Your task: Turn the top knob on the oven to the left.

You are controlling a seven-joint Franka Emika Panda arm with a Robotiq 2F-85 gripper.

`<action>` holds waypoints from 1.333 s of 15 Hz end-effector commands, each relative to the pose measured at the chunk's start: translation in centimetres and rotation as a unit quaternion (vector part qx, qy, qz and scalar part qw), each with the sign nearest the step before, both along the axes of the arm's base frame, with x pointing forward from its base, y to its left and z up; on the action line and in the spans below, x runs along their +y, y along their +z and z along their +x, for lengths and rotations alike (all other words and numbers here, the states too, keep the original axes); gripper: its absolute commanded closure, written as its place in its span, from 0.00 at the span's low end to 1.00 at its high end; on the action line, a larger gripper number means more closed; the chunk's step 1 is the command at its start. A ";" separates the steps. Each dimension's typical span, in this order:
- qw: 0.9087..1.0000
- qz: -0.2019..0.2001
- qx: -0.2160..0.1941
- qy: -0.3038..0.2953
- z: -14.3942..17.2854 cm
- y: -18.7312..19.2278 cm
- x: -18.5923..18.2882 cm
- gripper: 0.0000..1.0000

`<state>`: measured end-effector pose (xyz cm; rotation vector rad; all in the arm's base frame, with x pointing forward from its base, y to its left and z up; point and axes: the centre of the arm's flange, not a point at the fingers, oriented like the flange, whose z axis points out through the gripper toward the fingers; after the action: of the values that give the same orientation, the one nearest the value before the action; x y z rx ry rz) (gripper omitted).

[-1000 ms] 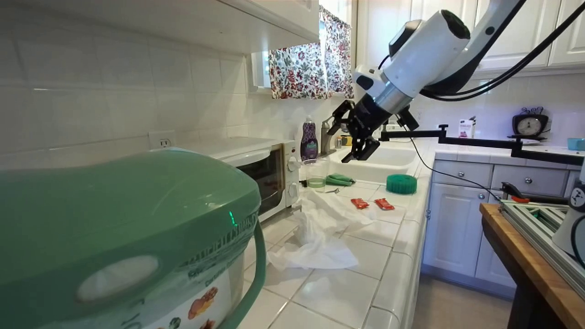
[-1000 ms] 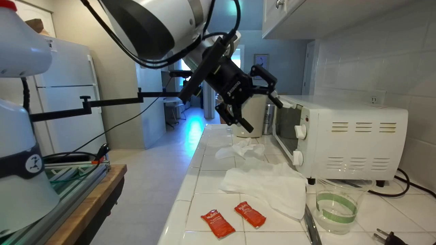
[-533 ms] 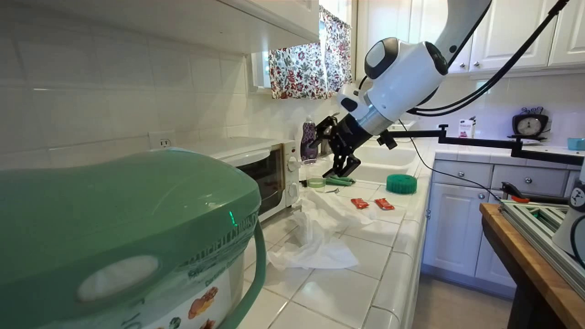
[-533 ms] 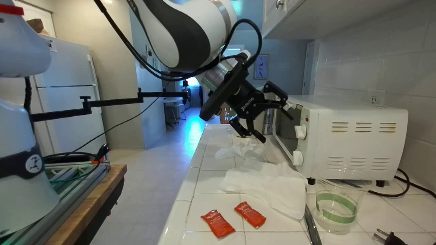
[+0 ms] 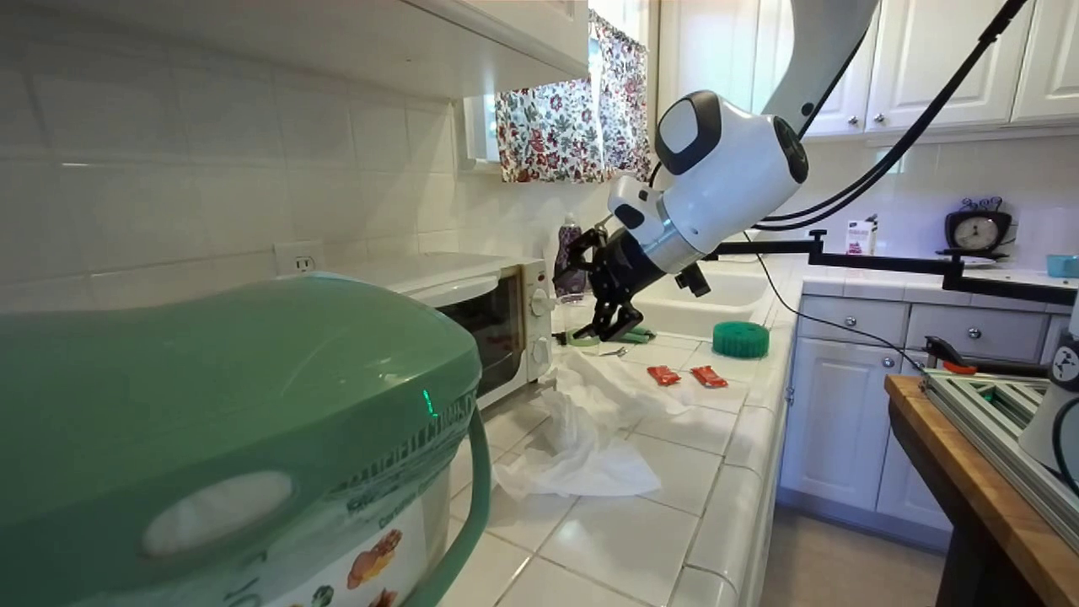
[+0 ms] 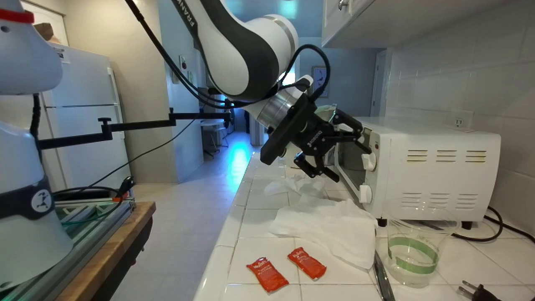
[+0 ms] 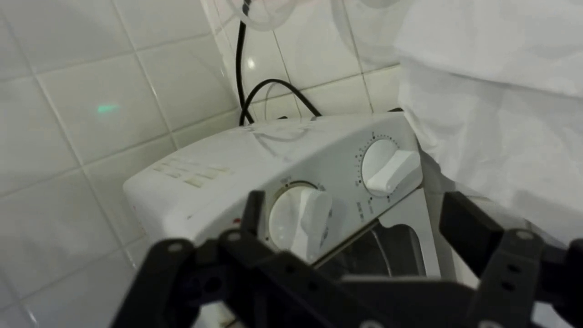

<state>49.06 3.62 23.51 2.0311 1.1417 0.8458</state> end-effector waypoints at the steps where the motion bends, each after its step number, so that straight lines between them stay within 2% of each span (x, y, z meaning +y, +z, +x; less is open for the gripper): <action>1: 1.000 0.009 -0.014 -0.001 0.3 0.0 -0.1 0.00; 9: 1.000 0.000 -0.008 -0.005 0.3 -0.1 0.0 0.00; 20: 0.998 -0.035 -0.052 0.002 0.4 0.0 2.3 0.00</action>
<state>49.74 6.09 23.63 1.9349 1.1271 0.8981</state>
